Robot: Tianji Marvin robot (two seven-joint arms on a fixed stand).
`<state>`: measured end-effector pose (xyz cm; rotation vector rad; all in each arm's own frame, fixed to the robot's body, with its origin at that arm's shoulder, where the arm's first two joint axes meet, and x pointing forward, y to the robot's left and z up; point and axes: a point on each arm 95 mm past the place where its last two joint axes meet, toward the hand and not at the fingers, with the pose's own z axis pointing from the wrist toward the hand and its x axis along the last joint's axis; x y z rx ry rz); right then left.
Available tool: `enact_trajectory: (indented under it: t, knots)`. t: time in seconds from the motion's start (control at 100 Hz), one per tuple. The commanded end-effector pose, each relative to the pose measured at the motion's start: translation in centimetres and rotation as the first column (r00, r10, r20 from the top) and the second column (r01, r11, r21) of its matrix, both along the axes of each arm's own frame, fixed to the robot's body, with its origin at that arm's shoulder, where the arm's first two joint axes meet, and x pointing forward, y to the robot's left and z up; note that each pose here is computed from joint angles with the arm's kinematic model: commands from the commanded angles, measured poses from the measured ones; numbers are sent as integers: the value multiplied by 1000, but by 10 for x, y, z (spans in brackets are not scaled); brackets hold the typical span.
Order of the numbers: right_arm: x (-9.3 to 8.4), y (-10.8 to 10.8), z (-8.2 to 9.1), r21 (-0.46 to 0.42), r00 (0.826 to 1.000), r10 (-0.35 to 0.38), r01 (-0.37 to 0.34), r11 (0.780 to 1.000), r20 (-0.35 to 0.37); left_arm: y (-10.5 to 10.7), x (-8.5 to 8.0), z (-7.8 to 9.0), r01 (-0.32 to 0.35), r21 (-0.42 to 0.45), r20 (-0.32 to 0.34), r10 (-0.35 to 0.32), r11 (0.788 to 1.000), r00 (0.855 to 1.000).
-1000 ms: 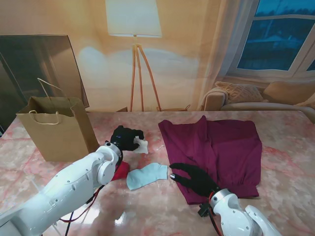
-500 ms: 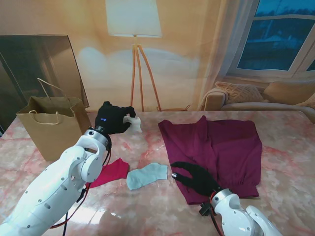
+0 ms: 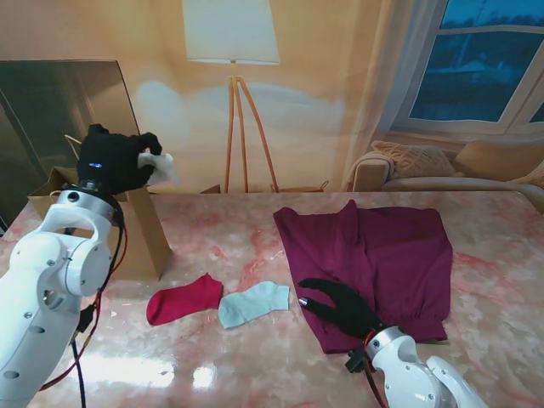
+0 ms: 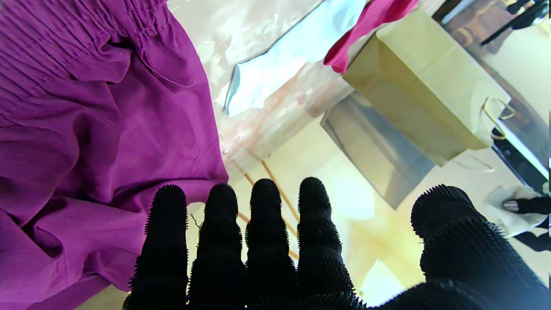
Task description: Fold the socks and the shorts into the kraft paper bag
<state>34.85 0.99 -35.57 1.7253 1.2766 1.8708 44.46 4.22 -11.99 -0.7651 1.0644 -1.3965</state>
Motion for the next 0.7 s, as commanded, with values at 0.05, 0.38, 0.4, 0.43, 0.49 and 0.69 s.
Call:
enact_trajectory:
  t: [0.05,0.38,0.4,0.43,0.49,0.69]
  knots:
    - [-6,2,1,5,1000,1,-1,1000,2,24,-5,18,-48,37,21,47,998,999]
    - [-10,3,3,1,1000,6,-6,1000,0,75,-3,14,-133,92,-48,138,987,989]
    - [-10,3,3,1,1000,6,-6,1000,-1,77,-2,13,-136,96,-51,141,986,989]
    - [-10,3,3,0,1000,7,-7,1000,-1,80,-1,11,-142,103,-53,148,985,988]
    - [-11,4,2,-1,1000,8,-8,1000,-2,86,2,8,-151,102,-55,157,983,986]
    - [-11,4,1,-3,1000,10,-10,1000,-4,104,13,-2,-180,121,-92,192,976,977]
